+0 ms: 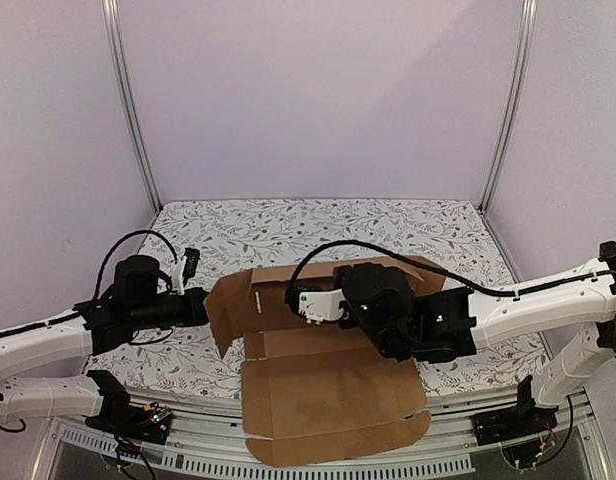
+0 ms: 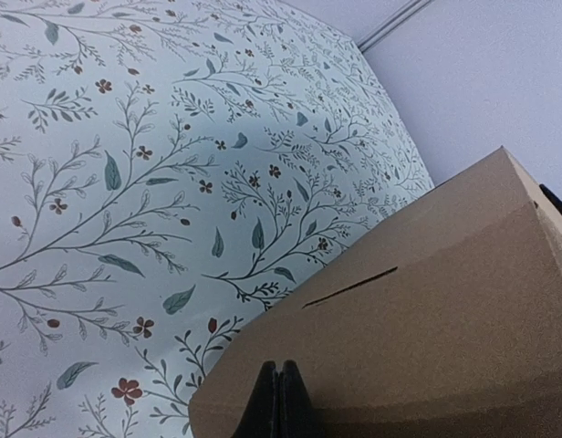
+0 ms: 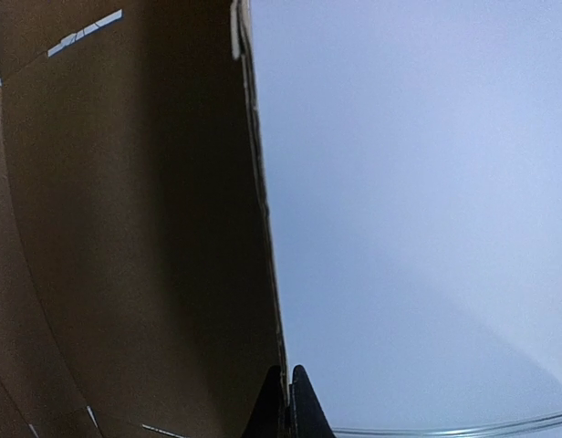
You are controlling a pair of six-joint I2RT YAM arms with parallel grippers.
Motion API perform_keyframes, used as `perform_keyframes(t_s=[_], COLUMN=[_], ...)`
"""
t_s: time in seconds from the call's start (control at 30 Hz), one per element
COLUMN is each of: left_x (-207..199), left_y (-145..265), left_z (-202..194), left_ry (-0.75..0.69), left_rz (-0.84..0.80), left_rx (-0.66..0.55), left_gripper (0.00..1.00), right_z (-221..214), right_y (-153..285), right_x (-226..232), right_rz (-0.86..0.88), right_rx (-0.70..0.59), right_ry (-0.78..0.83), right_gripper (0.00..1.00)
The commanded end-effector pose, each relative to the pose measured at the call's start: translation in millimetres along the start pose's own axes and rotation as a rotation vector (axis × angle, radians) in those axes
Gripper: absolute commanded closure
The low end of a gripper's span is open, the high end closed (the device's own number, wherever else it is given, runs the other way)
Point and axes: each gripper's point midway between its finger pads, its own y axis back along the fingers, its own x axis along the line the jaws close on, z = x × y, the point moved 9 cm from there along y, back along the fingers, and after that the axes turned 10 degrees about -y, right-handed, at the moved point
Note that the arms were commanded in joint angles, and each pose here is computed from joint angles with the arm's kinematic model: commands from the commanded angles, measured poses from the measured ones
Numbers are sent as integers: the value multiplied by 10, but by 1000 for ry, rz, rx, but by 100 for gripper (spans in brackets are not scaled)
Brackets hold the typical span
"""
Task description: Fold the paper box
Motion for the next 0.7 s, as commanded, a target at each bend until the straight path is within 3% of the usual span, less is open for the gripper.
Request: perform_keyframes(t_s=[0.0,0.37,0.67], left_x=[-7,-26,-149], left_y=[-43,-141,-205], left_z=[-93,-295,-243], left_ry=[19,42,34], left_rz=[-82,-113,-146], left_rx=[-2,34,37], left_gripper=[100,100,100], right_z=[69,114,94], right_y=[7,-69,-96], right_x=[52,286,375], right_rz=[-47,-78,-91], right_rx=[-6,33,65], right_ry=[-39,-5,4], right_gripper=[100,100,100])
